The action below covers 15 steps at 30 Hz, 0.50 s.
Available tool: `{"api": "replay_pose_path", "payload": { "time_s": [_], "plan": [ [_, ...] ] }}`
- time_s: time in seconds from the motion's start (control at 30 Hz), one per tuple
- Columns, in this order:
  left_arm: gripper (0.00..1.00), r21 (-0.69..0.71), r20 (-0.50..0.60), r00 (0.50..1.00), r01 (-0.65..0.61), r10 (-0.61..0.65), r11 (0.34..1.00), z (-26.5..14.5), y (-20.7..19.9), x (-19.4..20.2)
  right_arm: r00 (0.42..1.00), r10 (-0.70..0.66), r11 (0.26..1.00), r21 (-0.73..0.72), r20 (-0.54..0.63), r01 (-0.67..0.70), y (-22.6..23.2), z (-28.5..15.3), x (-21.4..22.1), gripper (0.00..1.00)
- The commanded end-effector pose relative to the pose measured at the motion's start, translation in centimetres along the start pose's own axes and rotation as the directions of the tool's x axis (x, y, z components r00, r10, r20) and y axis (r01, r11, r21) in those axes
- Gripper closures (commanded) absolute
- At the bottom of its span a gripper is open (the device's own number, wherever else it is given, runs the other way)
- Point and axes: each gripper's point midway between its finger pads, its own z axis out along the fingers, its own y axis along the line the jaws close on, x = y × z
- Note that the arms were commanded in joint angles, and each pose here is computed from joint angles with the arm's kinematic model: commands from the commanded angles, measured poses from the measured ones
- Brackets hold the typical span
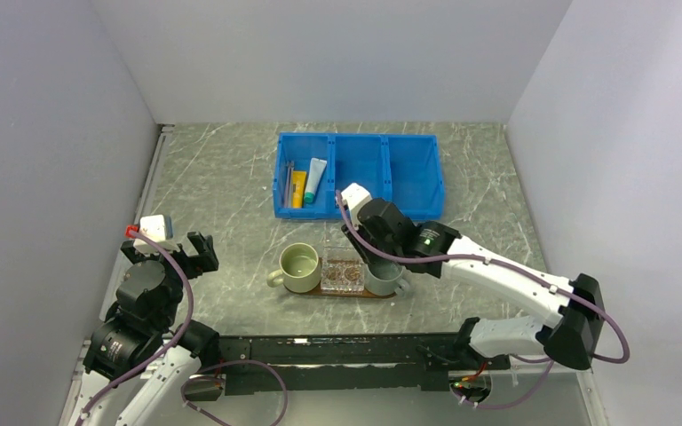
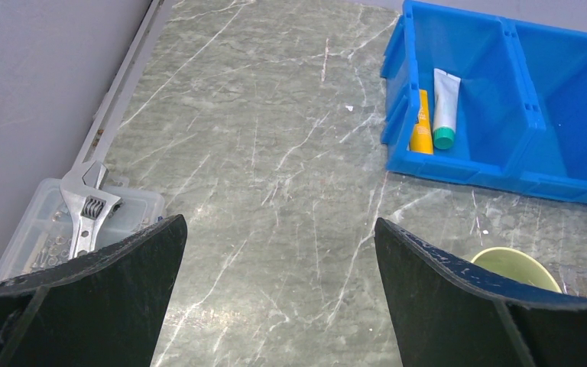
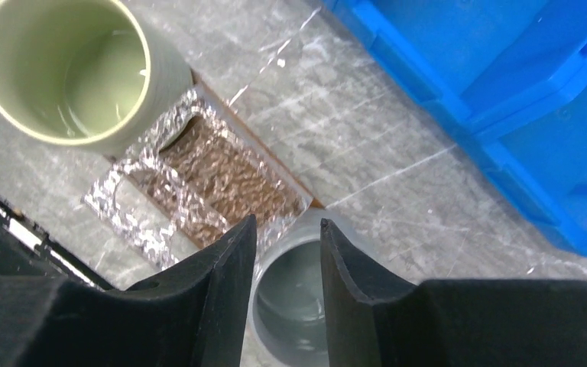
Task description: Prepare toiletry sets of a toothbrush and toothpaste on the tray
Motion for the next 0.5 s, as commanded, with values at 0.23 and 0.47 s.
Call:
{"api": "replay_pose_path", "payload": {
  "time_s": [0.23, 0.47],
  "plan": [
    [0.01, 0.027, 0.03, 1.0, 0.004, -0.004, 1.0, 0.0, -0.5, -0.8, 0.99, 0.004, 0.994, 0.107, 0.142, -0.02, -1.1, 2.4, -7.7, 0.57],
    [0.01, 0.042, 0.026, 1.0, -0.002, 0.001, 0.999, 0.1, -0.8, -0.7, 0.991, 0.067, 0.99, 0.114, 0.12, -0.08, -1.3, 5.0, -10.8, 0.58]
  ]
}}
